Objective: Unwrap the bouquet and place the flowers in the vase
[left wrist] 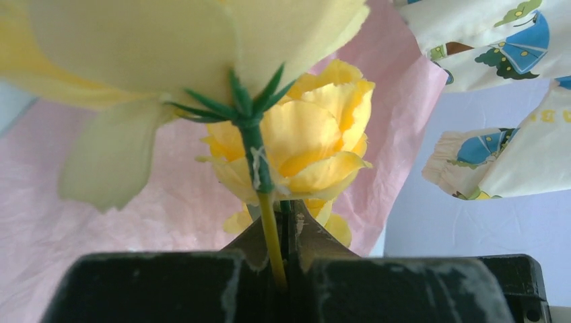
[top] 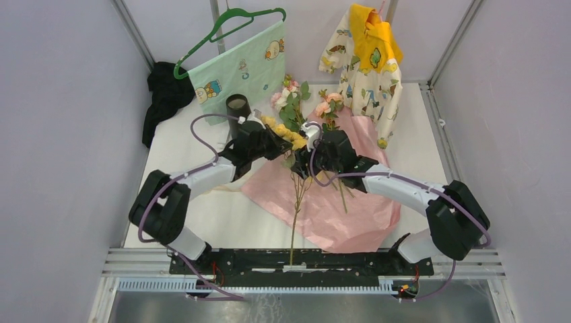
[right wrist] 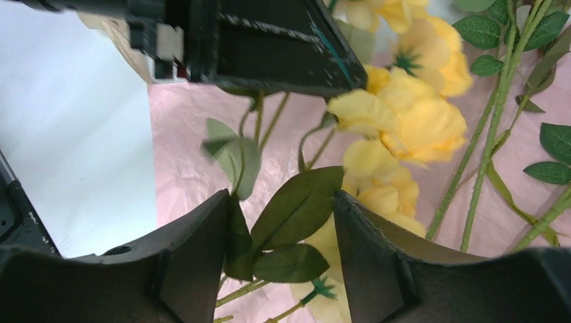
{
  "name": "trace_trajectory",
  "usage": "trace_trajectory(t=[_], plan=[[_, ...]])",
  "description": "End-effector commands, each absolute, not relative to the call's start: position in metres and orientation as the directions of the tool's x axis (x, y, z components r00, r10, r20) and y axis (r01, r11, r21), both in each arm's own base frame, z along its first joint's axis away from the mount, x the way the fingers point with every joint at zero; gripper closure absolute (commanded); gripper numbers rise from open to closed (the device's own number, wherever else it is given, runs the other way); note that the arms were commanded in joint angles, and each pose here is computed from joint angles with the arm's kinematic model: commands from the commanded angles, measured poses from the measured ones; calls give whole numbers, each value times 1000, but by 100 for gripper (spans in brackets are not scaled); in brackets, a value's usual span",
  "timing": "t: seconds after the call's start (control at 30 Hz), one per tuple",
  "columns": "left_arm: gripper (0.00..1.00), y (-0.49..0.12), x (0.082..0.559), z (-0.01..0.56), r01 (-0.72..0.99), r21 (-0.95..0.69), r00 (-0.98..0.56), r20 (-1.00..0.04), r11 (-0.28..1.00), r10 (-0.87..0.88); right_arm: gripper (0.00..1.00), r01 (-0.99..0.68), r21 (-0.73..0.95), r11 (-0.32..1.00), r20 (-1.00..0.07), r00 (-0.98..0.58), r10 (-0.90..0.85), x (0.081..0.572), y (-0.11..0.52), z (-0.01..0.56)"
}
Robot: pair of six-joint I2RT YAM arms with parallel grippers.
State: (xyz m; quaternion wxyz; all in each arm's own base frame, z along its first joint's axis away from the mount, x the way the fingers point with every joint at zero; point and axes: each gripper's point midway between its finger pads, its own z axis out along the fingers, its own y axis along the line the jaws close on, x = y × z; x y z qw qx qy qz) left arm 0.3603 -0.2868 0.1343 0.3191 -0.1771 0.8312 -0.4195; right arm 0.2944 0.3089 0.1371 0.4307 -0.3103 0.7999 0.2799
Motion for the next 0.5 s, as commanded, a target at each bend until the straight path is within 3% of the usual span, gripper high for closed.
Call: trace_trajectory(t=[0.0, 0.13, 0.27, 0.47], plan=[[98, -259, 368, 192, 59, -743, -595, -562, 667, -575, 36, -755, 168, 634, -924, -344, -165, 293, 309, 179], [98, -223, 370, 252, 70, -676, -431, -684, 734, -589, 33, -775, 159, 612, -956, -276, -102, 284, 306, 213], [98, -190, 372, 298, 36, -619, -288, -758, 785, -585, 3, -794, 131, 593, -989, -147, 21, 268, 292, 269], [98, -162, 373, 364, 37, -614, -91, -788, 788, -609, 2, -785, 95, 613, -990, -14, 137, 249, 266, 312]])
